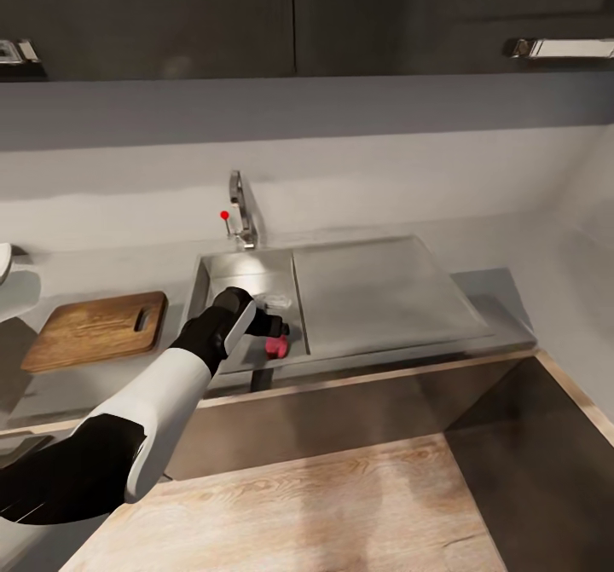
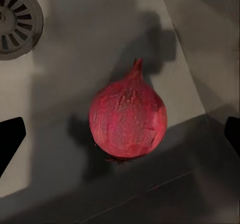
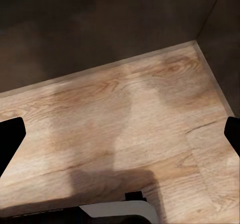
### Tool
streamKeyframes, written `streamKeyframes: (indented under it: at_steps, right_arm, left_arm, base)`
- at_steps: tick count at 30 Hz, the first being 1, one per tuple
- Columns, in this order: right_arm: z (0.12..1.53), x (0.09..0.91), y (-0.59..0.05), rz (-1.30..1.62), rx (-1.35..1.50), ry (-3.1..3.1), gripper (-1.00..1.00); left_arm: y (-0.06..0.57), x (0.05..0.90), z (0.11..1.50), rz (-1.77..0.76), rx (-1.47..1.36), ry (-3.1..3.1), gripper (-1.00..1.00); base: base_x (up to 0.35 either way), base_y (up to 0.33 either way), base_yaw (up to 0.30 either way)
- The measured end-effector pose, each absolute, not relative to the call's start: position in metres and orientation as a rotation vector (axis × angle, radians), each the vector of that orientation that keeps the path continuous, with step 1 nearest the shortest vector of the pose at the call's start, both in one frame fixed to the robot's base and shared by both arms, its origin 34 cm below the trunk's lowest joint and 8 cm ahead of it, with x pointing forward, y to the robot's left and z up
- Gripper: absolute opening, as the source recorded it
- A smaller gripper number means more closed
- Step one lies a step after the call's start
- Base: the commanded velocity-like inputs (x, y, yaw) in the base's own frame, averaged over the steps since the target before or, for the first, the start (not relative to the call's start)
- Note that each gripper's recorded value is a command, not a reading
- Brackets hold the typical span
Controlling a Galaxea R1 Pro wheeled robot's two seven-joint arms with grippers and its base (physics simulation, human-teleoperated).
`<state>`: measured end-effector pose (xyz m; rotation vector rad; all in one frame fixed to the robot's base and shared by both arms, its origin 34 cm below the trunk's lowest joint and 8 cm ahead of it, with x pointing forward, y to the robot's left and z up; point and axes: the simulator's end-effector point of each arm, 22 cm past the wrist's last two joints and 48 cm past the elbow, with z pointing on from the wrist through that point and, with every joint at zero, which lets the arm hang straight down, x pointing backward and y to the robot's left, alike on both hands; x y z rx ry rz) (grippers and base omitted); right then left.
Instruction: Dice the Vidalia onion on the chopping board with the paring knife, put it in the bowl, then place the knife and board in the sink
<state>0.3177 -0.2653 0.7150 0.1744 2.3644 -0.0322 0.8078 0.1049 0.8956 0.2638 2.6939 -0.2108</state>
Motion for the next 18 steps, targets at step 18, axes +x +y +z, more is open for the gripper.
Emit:
streamKeyframes:
  at_steps: [18]
  right_arm:
    - [0.709, 0.309, -0.265, -0.035, 0.175, 2.394, 1.0]
  left_arm:
    - [0.102, 0.798, 0.868, -0.182, 0.32, 2.731, 1.0]
  base:
    - [0.007, 0.0, 0.0]
